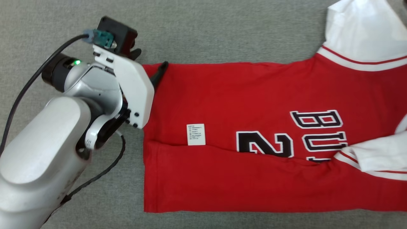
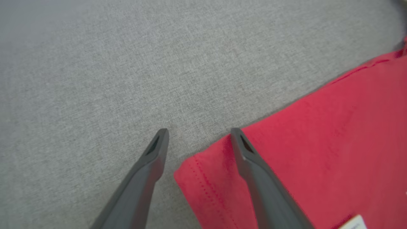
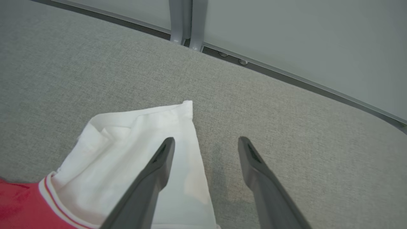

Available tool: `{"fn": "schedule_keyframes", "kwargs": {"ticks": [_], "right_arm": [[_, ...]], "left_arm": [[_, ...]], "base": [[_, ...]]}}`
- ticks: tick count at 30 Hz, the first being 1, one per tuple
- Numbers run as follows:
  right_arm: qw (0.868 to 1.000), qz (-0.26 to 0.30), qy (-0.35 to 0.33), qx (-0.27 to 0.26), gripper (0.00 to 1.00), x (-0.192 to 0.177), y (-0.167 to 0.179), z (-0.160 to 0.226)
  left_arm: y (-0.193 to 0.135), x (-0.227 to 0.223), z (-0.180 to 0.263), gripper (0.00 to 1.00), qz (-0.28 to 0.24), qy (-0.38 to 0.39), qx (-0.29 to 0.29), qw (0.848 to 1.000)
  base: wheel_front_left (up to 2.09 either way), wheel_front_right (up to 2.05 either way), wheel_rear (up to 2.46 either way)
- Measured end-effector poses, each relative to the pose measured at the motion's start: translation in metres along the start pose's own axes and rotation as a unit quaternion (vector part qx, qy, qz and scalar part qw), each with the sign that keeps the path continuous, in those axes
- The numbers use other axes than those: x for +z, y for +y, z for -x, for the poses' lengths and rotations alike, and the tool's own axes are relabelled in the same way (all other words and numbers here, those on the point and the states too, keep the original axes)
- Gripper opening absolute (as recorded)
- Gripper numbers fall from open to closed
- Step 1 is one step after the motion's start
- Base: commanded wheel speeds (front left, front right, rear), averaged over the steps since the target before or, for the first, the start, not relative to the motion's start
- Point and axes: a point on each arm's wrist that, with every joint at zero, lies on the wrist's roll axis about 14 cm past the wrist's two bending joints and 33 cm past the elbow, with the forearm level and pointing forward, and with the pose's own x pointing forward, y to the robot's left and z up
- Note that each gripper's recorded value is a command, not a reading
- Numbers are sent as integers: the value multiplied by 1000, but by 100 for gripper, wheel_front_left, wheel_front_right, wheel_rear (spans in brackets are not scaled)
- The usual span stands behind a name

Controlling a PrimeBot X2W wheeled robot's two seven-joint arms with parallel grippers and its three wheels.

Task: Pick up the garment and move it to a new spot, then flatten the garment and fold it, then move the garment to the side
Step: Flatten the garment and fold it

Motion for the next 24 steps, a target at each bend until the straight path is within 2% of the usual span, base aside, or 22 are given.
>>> {"fn": "schedule_keyframes", "kwargs": {"ticks": [5,18,19,20,21,22,24], "right_arm": [[999,-7,37,29,100,-21,26,-41],[997,10,70,29,100,-33,29,-53],[997,10,69,34,100,-33,32,-55],[997,11,68,41,63,-32,38,-57],[997,11,64,47,7,-30,43,-58],[997,14,63,51,0,-30,47,-59],[997,11,36,63,0,-22,55,-58]], "left_arm": [[1,-7,-6,100,-19,23,-9,1000],[9,-26,7,100,-41,86,-14,995],[8,-27,6,94,-37,89,-17,995],[7,-27,4,47,-36,89,-19,995],[5,-27,3,7,-36,90,-23,995],[4,-27,2,0,-35,91,-27,995],[0,-22,0,0,-29,77,-32,996]], "base": [[0,0,0],[0,0,0],[0,0,0],[0,0,0],[0,0,0],[0,0,0],[0,0,0]]}}
